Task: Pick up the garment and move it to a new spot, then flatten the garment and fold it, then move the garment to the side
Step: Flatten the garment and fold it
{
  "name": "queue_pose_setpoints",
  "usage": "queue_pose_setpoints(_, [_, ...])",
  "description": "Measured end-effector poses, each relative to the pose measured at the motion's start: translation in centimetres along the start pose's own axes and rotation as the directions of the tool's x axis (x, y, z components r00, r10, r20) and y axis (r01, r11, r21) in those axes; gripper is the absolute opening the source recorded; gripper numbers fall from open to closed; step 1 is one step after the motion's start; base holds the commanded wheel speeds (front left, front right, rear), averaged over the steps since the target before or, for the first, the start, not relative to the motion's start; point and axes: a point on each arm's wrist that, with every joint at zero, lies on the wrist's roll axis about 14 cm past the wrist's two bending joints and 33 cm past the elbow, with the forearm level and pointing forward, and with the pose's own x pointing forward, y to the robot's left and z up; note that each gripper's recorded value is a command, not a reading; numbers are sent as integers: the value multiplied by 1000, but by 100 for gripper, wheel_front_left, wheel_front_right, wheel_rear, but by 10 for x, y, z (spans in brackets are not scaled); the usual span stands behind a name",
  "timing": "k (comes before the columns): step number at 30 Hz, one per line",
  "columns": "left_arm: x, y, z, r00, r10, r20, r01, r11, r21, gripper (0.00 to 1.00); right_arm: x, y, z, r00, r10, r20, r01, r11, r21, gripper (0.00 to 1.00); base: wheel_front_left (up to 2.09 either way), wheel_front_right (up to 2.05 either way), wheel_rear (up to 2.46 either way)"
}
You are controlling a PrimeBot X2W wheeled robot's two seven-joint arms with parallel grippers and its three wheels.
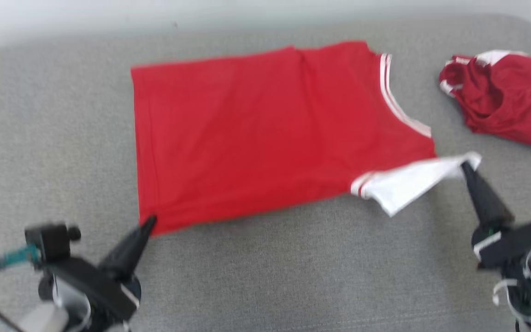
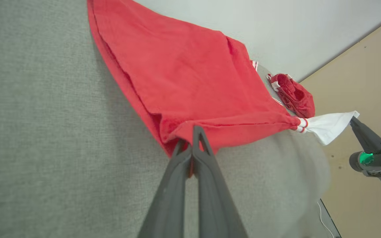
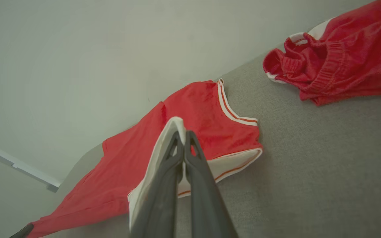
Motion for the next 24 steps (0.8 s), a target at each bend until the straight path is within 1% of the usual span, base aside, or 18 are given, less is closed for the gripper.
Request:
queue_pose_setpoints(4, [-23, -6, -15, 1000, -2, -4, 2, 1000, -6, 0, -22, 8, -11, 1000, 12, -21, -12, 1000, 20, 0, 0, 0, 0])
queue_pose_setpoints(9, [-44, -12, -29, 1000, -4, -3, 4, 1000, -12, 0, -44, 14, -11, 999, 25, -22, -25, 999, 38, 0, 0, 0, 0])
queue_pose_setpoints(12, [-54, -10, -34, 1000, 8, 0, -8, 1000, 16, 0, -59, 13, -19, 999, 18, -46, -15, 999, 48, 0, 0, 0, 0])
queue_pose_setpoints(15, [-64, -7, -40, 1000, 24, -1, -24, 1000, 16, 0, -73, 12, -32, 997, 8, -81, -3, 998, 60, 0, 0, 0, 0])
queue_pose_setpoints(18, [-72, -13, -49, 1000, 23, 7, -23, 1000, -3, 0, -92, 5, -46, 992, -18, -128, 28, 997, 74, 0, 0, 0, 0])
queue_pose_setpoints(21, [-82, -7, -59, 999, 52, -7, -52, 999, -9, 0, -103, 2, -53, 988, -37, -149, 52, 993, 104, 0, 0, 0, 0])
queue_pose_setpoints(24, [-84, -3, -61, 998, 70, -8, -70, 998, -6, 0, -109, -4, -57, 984, -55, -167, 72, 993, 96, 0, 0, 0, 0])
